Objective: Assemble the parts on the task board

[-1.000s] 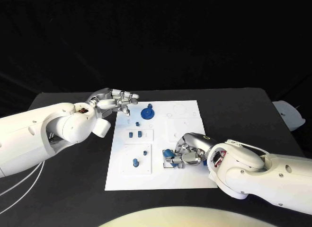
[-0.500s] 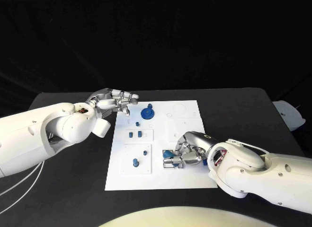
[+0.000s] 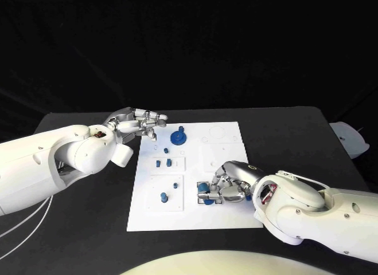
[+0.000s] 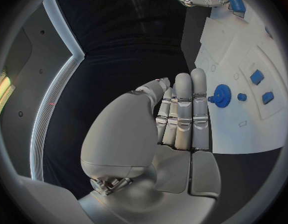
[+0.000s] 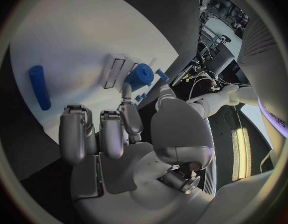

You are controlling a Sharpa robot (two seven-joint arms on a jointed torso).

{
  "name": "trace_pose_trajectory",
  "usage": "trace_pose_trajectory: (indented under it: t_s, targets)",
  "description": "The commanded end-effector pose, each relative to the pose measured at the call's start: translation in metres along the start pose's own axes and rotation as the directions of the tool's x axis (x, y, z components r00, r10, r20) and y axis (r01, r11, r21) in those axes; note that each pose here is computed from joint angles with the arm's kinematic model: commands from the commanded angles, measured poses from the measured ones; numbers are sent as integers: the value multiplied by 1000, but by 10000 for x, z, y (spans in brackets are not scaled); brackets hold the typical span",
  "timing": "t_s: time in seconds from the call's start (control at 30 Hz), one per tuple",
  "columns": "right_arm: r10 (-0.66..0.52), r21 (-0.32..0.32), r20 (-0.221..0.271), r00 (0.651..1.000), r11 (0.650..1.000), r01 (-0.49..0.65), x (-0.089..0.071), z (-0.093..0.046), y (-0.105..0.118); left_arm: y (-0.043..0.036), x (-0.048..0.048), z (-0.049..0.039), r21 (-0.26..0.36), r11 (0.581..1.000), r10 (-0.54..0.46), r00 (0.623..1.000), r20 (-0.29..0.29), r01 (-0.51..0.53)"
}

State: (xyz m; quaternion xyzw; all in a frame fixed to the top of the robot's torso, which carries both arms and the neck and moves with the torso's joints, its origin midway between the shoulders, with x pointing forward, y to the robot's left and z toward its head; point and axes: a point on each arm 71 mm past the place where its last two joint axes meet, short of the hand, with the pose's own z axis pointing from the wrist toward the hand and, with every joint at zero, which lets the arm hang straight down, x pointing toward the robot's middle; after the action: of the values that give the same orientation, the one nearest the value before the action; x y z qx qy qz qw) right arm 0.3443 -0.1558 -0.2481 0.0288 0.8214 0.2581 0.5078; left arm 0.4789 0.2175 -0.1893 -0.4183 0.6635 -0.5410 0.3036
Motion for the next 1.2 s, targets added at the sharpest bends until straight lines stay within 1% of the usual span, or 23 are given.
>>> trace_pose_trajectory:
  t_s: [0.03,0.37,0.73,1.2]
  targets:
    - [-15,-15,-23,1000,1000,15,27,-15,30,-10,25,3,4,1000,-3,1000,-21,3]
    - [-23,-14,-42,999,1000,22,42,-28,26,-9,19,1,3,1000,-3,1000,-19,3]
    - [-49,-11,-76,996,999,48,72,-33,26,-7,17,3,3,1000,-3,1000,-19,3]
    - [-49,20,-50,998,999,50,58,25,-30,-4,12,3,-1,1000,-3,1000,-19,3]
